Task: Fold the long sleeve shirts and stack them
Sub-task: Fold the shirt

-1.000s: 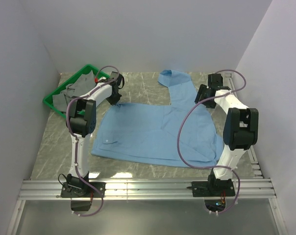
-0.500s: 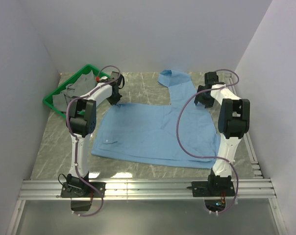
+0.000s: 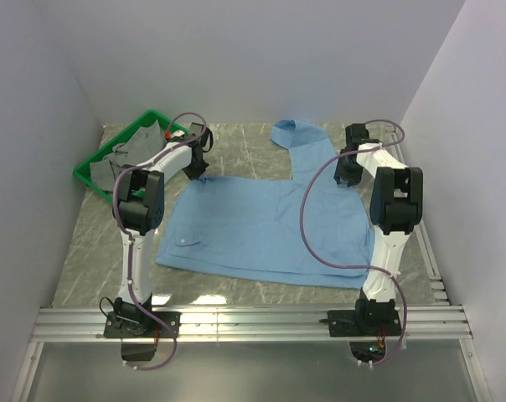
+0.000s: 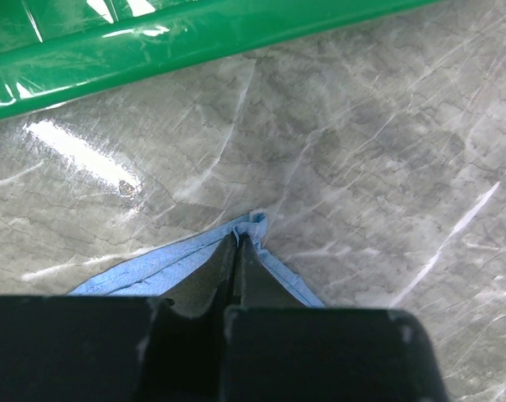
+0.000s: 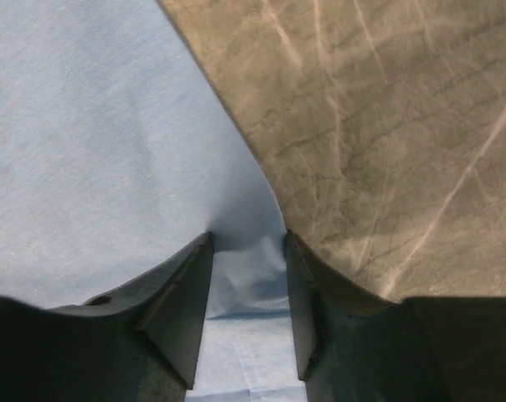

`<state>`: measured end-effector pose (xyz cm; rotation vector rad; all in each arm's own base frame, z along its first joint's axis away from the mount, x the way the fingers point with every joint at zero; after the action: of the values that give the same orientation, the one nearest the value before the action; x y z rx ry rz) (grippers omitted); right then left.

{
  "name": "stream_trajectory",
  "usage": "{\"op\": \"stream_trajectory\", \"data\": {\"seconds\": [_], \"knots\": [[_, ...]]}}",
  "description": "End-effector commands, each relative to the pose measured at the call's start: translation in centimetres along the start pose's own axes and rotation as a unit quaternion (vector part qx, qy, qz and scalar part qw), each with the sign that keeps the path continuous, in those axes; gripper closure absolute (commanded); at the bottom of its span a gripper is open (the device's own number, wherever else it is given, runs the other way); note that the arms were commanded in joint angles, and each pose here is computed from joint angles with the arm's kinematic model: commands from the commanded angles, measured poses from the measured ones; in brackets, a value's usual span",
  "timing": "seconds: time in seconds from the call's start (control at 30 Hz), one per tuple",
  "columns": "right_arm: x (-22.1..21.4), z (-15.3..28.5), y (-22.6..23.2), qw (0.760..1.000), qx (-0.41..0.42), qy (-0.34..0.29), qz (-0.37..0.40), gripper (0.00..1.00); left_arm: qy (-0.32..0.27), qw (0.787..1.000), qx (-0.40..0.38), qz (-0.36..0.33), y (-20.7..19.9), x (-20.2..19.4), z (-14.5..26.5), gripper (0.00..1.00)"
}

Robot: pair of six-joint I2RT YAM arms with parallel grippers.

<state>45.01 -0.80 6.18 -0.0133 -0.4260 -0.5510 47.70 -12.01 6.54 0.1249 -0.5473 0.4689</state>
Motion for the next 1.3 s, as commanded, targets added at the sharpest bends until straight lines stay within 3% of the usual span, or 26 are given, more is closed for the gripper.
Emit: {"op": "stream_trajectory", "data": {"seconds": [0.0, 0.17, 0.2, 0.27, 0.73, 1.27], "knots": [[-2.6, -1.7, -0.3, 0.998, -0.038, 0.036, 0.024, 0.62, 0.062, 0.997, 0.036, -0.035, 2.0, -3.7, -1.4, 0.99], [-1.5, -0.9, 0.2, 0.999, -0.026, 0.014, 0.025, 0.83, 0.059, 0.997, 0.034, -0.04, 2.0, -3.3, -1.3, 0.99], [-1.2, -0.5, 0.2, 0.999, -0.023, 0.006, 0.026, 0.94, 0.058, 0.997, 0.033, -0.04, 2.0, -3.2, -1.2, 0.99], [-0.7, -0.1, 0.2, 0.999, -0.021, -0.005, 0.027, 1.0, 0.051, 0.997, 0.032, -0.04, 2.2, -2.7, -1.0, 1.0], [3.0, 7.2, 0.9, 0.993, 0.029, -0.118, 0.005, 1.0, -0.034, 0.999, 0.007, -0.031, 2.7, 1.5, 3.0, 0.99], [1.0, 11.6, -0.4, 0.98, 0.071, -0.172, -0.069, 1.0, -0.095, 0.995, -0.023, 0.01, 4.6, 2.9, 8.6, 1.0]]}}
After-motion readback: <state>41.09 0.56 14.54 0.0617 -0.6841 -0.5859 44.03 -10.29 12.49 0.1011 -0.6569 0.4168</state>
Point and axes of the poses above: each gripper's point midway between its finger pads, its own z axis back along the fingers, its own y axis along the line the jaws close on, x = y × z, the point moved 5 cm from there along z, back along the fingers, and after that the axes turned 14 degrees about -z, right-handed, at the moved point
